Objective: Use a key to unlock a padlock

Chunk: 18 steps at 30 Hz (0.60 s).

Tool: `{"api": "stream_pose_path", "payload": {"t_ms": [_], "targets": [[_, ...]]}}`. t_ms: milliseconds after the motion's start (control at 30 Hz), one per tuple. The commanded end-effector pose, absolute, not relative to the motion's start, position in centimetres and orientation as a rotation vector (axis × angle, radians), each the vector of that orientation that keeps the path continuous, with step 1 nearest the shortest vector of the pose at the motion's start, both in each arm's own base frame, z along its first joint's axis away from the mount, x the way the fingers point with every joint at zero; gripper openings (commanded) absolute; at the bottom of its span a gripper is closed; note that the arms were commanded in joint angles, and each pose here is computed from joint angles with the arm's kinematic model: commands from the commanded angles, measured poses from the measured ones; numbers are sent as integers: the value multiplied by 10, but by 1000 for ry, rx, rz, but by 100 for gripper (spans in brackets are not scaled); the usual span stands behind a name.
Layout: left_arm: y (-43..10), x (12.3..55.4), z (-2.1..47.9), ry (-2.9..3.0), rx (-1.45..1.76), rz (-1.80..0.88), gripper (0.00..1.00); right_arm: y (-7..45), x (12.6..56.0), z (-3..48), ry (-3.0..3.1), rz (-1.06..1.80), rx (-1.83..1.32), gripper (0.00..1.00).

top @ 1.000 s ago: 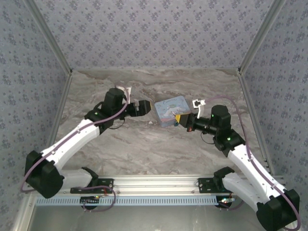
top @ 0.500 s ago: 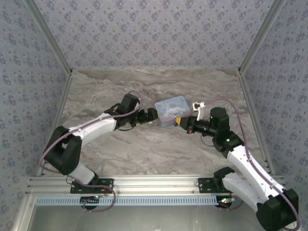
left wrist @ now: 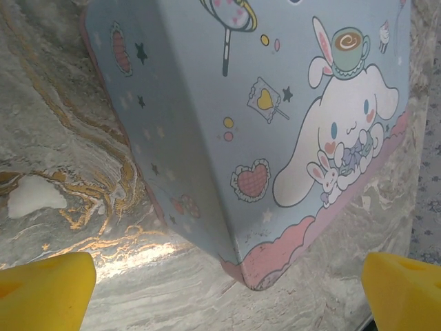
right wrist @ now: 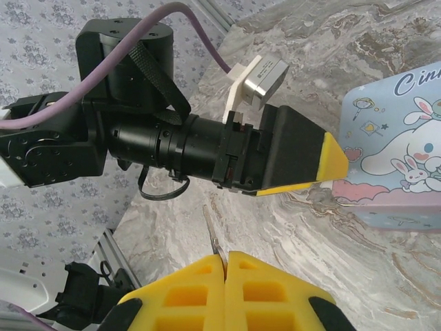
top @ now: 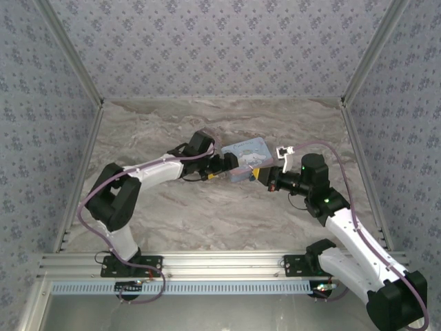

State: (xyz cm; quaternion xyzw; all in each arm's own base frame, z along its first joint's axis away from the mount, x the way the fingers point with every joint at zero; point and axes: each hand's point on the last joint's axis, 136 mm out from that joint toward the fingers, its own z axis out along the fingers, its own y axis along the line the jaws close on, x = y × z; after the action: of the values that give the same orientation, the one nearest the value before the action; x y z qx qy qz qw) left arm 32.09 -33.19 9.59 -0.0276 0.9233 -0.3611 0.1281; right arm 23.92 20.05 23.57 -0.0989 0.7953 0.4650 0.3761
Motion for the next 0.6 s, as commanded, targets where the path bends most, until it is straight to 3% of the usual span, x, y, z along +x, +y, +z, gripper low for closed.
{"api": "stream_pose_path", "payload": {"t_ms": [0, 567], "targets": [[-339, 321, 94, 2706, -72, -1046, 98, 198, 240, 239, 2029, 1189, -241, 0], [-317, 312, 53, 2830, -57, -843, 88, 195, 242, 235, 2044, 1183, -224, 0]]}}
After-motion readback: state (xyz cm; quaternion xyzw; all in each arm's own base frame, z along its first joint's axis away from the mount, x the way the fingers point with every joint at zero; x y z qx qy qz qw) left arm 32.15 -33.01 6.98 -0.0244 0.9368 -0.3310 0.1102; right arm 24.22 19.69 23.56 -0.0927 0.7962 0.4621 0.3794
